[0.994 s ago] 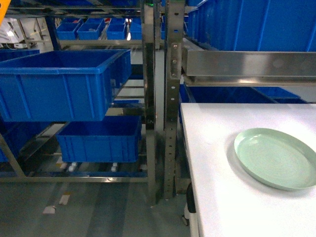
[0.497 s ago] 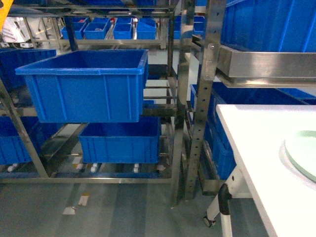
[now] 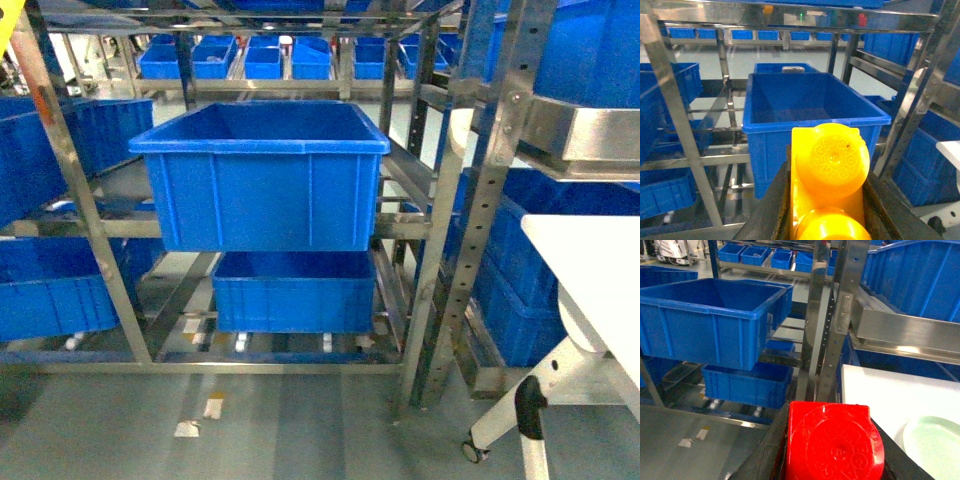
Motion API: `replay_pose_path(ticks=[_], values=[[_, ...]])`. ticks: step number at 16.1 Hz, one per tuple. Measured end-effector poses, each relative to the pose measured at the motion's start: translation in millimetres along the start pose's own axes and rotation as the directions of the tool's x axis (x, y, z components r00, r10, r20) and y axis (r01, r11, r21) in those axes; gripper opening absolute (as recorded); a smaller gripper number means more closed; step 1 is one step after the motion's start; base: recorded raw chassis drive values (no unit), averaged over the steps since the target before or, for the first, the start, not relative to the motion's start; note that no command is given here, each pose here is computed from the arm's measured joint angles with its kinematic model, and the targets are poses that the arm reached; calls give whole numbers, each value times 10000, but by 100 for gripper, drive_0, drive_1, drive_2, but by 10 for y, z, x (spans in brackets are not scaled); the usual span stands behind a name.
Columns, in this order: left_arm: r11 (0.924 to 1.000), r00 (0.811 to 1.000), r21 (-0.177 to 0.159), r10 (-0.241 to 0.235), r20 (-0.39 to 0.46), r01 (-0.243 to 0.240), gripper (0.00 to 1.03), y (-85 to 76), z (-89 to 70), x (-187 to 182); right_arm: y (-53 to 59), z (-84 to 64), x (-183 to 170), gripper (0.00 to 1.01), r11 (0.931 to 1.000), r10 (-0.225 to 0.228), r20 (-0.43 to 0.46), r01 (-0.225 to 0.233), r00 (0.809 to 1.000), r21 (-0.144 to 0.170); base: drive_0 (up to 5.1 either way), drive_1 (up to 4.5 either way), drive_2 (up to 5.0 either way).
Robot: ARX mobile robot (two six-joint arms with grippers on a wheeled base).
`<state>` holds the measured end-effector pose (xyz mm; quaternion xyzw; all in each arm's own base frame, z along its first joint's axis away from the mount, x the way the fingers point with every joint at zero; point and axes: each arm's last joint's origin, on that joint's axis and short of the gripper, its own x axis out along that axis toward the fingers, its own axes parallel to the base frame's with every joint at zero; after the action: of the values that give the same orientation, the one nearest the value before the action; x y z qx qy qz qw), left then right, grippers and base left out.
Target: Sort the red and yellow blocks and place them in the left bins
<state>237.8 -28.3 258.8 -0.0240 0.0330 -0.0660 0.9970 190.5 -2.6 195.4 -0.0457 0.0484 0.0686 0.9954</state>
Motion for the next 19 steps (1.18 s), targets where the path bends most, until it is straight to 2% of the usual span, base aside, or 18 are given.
replay_pose_path(ticks=[19], values=[[10000,10000,4,-8,7,8,27,-2,0,1,0,-4,0,27,10000,3,-26,-3,10000,5,-491,250,250]])
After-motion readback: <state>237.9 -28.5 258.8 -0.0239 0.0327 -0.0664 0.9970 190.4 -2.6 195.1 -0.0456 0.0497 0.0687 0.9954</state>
